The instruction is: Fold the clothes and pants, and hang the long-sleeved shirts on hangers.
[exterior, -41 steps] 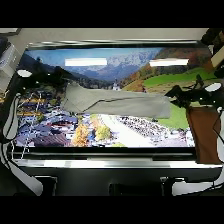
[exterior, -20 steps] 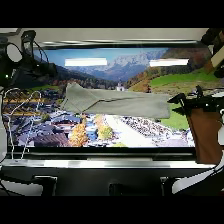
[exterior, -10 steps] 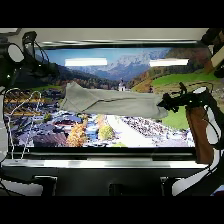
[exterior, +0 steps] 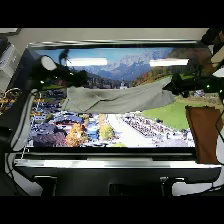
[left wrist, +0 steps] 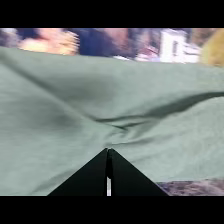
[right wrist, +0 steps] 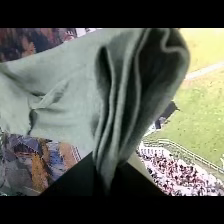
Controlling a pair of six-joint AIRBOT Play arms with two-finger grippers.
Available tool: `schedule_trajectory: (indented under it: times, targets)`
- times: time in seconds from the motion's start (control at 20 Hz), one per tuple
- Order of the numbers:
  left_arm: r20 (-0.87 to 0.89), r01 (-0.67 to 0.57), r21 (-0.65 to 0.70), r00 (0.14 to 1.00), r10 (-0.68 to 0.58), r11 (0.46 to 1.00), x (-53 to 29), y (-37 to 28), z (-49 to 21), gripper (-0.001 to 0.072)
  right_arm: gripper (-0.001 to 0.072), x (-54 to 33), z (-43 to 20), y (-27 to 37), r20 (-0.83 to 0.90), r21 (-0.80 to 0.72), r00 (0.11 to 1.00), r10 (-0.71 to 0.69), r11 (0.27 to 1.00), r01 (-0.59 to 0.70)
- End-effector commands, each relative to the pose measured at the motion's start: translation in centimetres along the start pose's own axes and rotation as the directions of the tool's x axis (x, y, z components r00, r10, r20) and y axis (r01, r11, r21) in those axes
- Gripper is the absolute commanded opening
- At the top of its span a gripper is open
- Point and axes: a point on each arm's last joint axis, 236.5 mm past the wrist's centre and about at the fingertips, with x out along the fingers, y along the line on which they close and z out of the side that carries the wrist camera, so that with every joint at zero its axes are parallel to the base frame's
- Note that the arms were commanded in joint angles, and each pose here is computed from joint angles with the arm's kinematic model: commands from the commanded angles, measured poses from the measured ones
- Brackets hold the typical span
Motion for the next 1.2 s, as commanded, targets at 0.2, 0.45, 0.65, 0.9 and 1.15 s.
schedule_trajectory:
  times: [0.2,0.45,0.65,0.9,1.15]
  targets:
    - [-0.092,0.285,-0.249,0.944,-0.316,0.926,13.9,-14.4,-9.8,0.0013,0.0033,-7.5,0.4,5.1,0.088,-0.03,0.994,-0.068,0.997,0.071]
    - [-0.059,0.322,-0.397,0.926,-0.374,0.86,17.7,-18.6,-13.6,0.0012,0.0033,-10.0,1.2,7.7,0.146,-0.058,0.988,-0.053,0.996,0.062]
    - [-0.083,0.375,-0.439,0.888,-0.453,0.817,19.2,-22.5,-16.1,0.0012,0.0033,-10.6,1.2,8.6,0.15,-0.062,0.988,-0.036,0.997,0.045]
    - [-0.173,0.372,-0.389,0.869,-0.464,0.843,18.8,-22.8,-17.4,0.0013,0.0033,-10.7,1.6,8.9,0.168,-0.059,0.986,-0.023,0.998,0.034]
    - [-0.296,0.348,-0.228,0.865,-0.405,0.909,10.5,-17.3,-13.0,0.0013,0.0033,-10.3,1.6,10.0,0.166,-0.068,0.986,0.015,0.998,-0.004]
